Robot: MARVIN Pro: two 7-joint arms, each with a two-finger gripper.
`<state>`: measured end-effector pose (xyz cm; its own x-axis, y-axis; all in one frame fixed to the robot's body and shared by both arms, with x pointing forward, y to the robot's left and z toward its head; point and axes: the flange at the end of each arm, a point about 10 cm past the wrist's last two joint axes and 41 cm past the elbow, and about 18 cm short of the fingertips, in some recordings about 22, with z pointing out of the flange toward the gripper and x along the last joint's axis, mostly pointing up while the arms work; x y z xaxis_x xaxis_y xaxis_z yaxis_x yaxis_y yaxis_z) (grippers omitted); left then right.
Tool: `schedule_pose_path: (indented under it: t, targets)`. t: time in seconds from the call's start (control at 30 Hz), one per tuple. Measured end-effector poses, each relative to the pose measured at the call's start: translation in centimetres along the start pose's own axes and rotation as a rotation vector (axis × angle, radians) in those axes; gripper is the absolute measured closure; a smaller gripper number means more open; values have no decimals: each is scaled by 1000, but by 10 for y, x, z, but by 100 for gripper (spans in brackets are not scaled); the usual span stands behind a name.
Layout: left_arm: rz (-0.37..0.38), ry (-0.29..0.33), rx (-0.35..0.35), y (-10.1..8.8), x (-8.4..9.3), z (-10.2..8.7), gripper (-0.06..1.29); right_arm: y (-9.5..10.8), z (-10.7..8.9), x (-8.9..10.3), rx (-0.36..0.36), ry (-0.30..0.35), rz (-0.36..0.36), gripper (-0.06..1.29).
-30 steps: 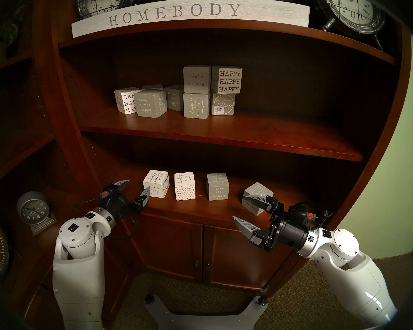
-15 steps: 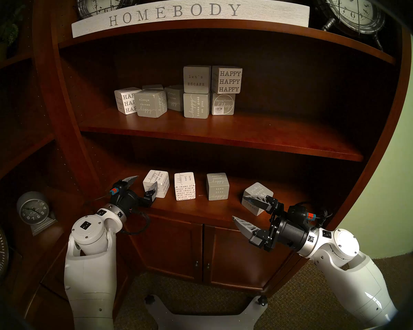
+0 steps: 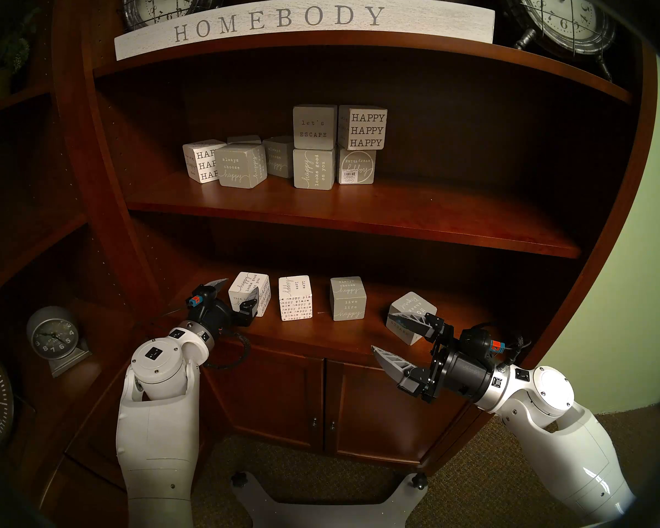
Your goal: Stack four cubes vertically into two groups
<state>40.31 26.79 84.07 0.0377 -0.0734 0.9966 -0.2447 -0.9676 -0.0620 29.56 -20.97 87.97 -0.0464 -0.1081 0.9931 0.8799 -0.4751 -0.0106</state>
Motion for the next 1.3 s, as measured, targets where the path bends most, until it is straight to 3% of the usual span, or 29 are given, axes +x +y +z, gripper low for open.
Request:
schedule_pose_path:
  t: [0.67, 1.3]
  targets:
    - [22, -20, 27, 13, -3, 16, 1, 0, 0, 0, 0, 0, 0, 1]
    - [-3, -53, 65, 11, -20, 26, 1, 0, 0, 0, 0, 0, 0, 1]
